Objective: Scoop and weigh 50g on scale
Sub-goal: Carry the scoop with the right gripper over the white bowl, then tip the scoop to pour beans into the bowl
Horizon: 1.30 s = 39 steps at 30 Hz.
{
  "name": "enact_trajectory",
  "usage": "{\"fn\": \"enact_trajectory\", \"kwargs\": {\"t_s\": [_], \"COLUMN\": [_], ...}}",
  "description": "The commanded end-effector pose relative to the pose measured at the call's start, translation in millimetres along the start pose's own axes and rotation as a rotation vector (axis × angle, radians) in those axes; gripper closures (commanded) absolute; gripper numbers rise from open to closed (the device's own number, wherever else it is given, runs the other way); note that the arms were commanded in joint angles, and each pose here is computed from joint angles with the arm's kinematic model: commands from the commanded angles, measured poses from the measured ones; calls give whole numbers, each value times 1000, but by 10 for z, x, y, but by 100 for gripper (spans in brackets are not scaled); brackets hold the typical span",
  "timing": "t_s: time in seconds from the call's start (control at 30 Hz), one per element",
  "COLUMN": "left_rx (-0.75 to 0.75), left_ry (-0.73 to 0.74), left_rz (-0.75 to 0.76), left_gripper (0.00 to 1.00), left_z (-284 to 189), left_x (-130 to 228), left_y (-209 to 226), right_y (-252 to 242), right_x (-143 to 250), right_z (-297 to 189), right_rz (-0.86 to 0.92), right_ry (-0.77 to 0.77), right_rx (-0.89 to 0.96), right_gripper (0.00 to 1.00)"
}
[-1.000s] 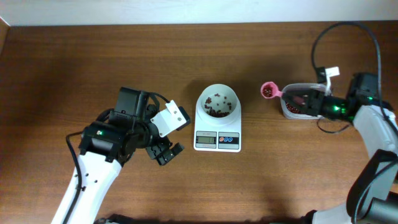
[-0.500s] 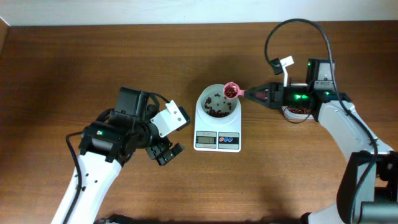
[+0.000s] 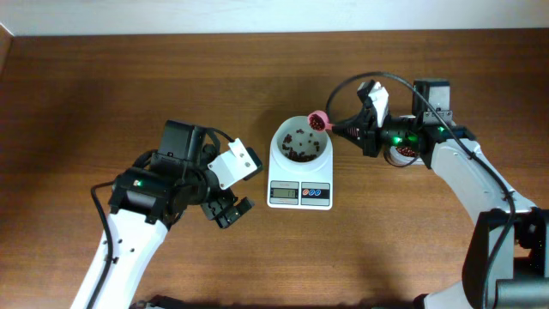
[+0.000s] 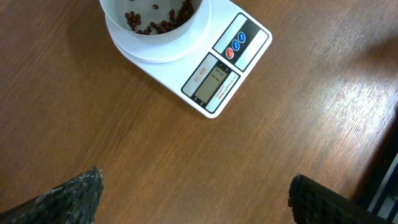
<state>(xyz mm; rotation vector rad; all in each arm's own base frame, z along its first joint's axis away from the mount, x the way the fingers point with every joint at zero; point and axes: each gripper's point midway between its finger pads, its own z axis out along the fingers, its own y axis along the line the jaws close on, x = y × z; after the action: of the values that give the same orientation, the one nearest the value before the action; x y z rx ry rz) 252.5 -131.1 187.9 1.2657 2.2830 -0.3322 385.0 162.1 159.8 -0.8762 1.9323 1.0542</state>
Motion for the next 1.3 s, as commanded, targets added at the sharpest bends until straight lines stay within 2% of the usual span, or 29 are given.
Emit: {"fn": "enact_trajectory", "kwargs": {"t_s": [0.0, 0.27, 0.43, 0.87, 1.03, 1.1, 1.17, 1.27], "left_rx": [-19, -19, -19, -19, -19, -19, -19, -19], "left_ry": [-25, -25, -25, -25, -25, -25, -25, -25], "left_rz": [14, 14, 14, 14, 14, 14, 14, 14], "left_gripper": [1, 1, 1, 1, 1, 1, 1, 1], "left_z": [-77, -77, -77, -77, -77, -77, -77, -77], "left_x": [-65, -65, -65, -65, -65, -65, -65, -65], "left_y": [30, 30, 30, 30, 30, 30, 30, 30], "right_y": [-6, -46, -50, -64, -49, -47, -38, 14], "right_x": [11, -10, -21, -68, -87, -127, -283, -530], "right_z": [35, 36, 36, 38, 37, 24, -50, -196], "right_rz": [-175, -327, -509, -651, -651, -588, -485, -445], "right_ry": [6, 6, 4, -7, -17, -26, -59, -98], "right_rx": [-2, 18, 20, 28, 21, 28, 51, 81], "right_gripper": [96, 96, 96, 96, 96, 96, 96, 96]}}
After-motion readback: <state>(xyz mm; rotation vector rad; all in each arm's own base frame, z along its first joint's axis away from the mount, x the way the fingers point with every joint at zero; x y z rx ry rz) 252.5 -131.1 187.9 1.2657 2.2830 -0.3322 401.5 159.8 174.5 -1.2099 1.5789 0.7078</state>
